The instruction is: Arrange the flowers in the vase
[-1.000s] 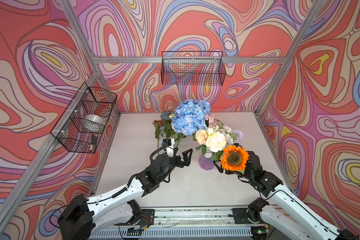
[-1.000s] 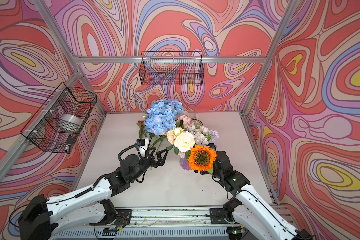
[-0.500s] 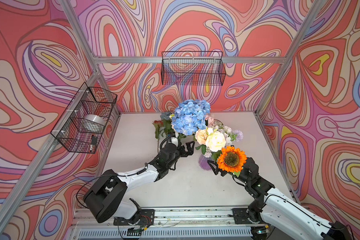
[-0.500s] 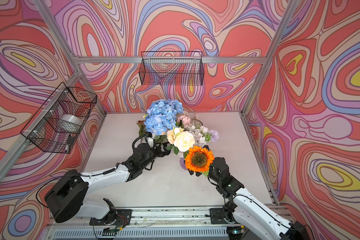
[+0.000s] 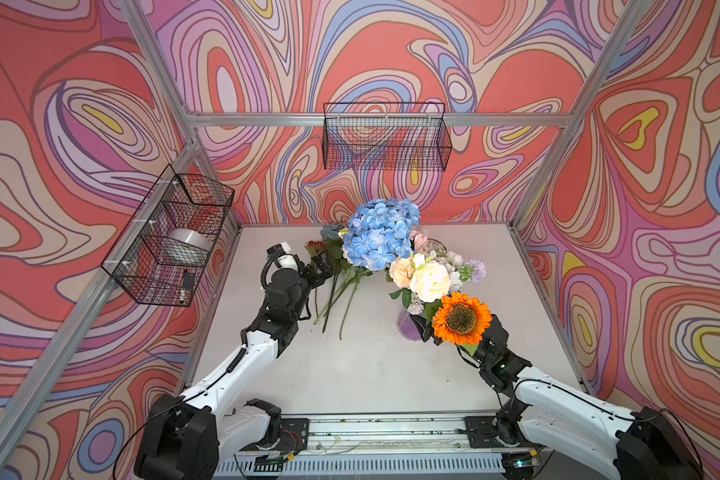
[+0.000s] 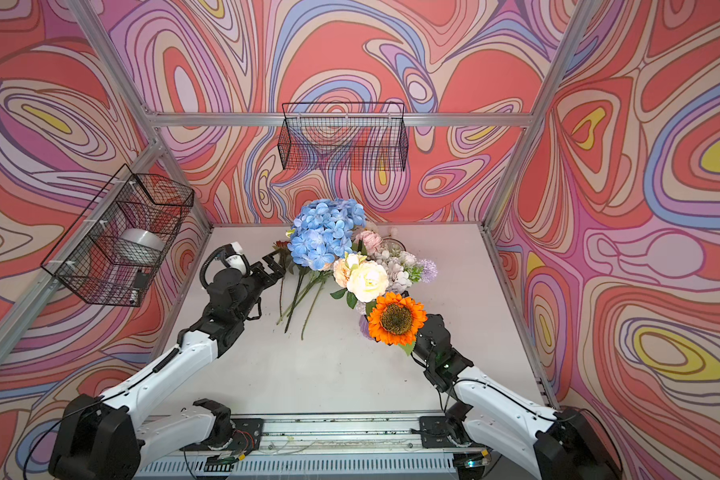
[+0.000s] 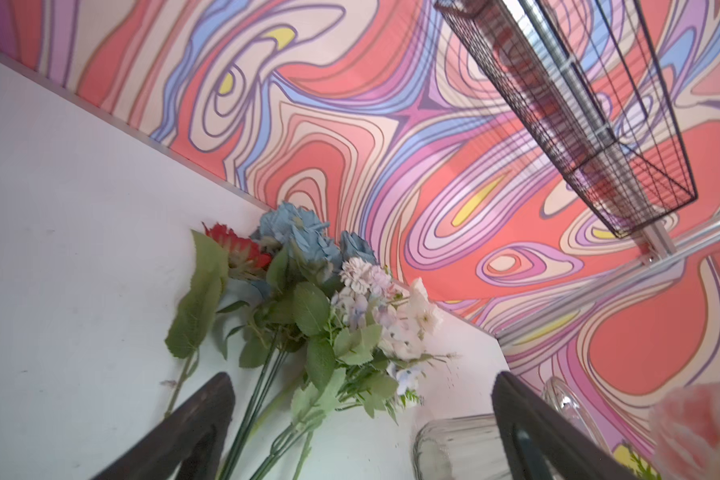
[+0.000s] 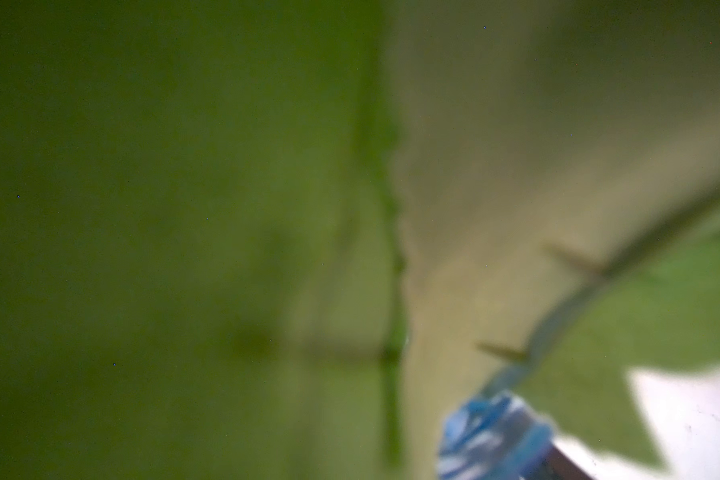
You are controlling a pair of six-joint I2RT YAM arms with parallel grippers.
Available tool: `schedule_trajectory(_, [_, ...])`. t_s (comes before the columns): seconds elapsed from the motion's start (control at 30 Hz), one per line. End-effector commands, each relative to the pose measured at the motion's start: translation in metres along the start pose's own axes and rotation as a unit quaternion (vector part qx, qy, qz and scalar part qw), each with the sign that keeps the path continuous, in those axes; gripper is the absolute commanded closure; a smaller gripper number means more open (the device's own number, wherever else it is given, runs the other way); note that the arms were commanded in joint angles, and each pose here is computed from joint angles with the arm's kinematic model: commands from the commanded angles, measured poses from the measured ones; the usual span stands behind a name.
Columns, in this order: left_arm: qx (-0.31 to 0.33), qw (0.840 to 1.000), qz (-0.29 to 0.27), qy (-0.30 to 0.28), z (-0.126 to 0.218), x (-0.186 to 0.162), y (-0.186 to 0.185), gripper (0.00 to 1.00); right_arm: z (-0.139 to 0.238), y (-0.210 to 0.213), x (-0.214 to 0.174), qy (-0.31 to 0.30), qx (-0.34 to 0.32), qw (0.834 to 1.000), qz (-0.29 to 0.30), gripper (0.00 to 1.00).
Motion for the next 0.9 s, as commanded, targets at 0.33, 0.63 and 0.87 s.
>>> schedule_trajectory(0.33, [-0.011,0.994,0.059,0.09,-0.011,-0.054,0.018,0.0,-0.017,-0.006,0.008,-0.087,-0.043,0.994,0.046,0.11])
schedule_trajectory(0.63, [-0.035,0.993,0.059,0.097,-0.018,-0.055,0.01,0.01,-0.031,-0.009,0.005,-0.123,-0.059,0.99,0.046,0.19])
schedule_trajectory(0.87, [-0.025,0.994,0.053,0.097,-0.016,-0.056,0.014,0.0,-0.026,-0.014,0.003,-0.13,-0.079,0.988,0.039,0.4])
Point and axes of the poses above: each gripper's point midway between its finger pads, its own z axis back along the fingers, its own y axis along the line the jaws close on, x = y × z, the point moved 6 cm from there along z, back along the fingers, and after that the axes turned 13 degrees about -z, right-handed, at the moved point
